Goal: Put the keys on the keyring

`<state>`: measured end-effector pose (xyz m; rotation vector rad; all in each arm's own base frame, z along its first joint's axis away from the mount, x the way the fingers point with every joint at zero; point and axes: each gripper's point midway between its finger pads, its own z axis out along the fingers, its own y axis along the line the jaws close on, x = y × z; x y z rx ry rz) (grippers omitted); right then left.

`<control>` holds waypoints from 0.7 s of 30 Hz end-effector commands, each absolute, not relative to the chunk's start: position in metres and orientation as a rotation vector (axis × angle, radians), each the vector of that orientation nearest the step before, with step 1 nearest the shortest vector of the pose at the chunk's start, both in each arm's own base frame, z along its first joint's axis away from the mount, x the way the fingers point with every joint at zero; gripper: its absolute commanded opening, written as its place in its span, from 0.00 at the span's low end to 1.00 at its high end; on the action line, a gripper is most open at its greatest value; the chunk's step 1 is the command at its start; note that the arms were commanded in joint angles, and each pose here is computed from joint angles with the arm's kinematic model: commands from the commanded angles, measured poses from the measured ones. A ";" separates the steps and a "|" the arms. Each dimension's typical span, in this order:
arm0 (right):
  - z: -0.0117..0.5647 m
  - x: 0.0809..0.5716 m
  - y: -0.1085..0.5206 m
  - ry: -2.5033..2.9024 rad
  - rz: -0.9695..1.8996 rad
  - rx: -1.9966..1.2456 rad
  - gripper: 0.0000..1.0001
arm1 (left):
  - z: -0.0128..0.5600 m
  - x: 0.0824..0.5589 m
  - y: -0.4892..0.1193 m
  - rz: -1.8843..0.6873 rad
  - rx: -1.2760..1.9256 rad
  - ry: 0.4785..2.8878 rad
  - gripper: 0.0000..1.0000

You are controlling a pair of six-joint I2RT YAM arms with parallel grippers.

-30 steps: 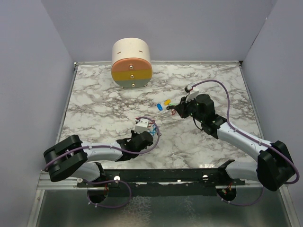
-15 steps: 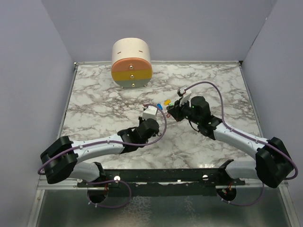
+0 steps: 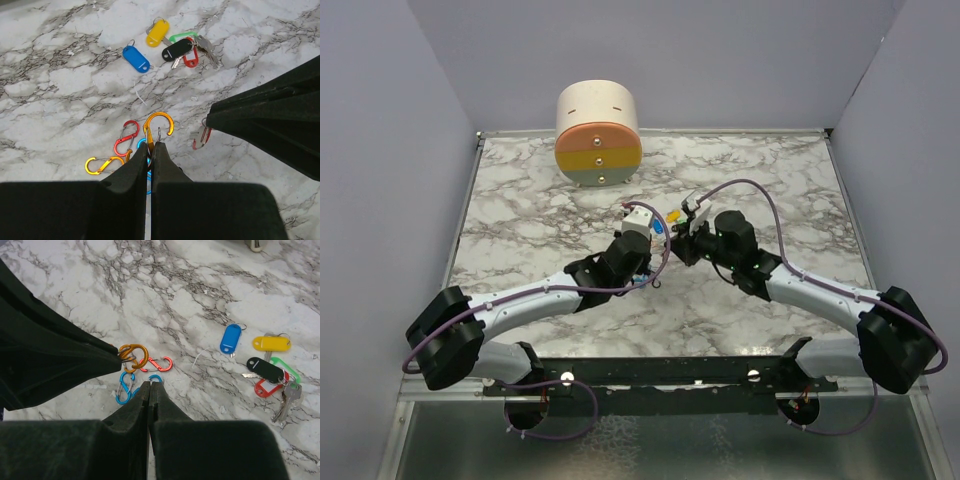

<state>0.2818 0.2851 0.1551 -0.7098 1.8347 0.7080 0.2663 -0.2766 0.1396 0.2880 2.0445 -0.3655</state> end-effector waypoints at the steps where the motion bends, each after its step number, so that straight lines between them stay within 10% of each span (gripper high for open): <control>1: 0.166 0.276 0.298 1.751 0.746 -0.770 0.01 | 0.147 0.268 -0.285 -0.438 0.303 2.035 0.00; 21: 0.160 0.273 0.314 1.739 0.755 -0.813 0.01 | 0.143 0.268 -0.293 -0.481 0.312 2.048 0.00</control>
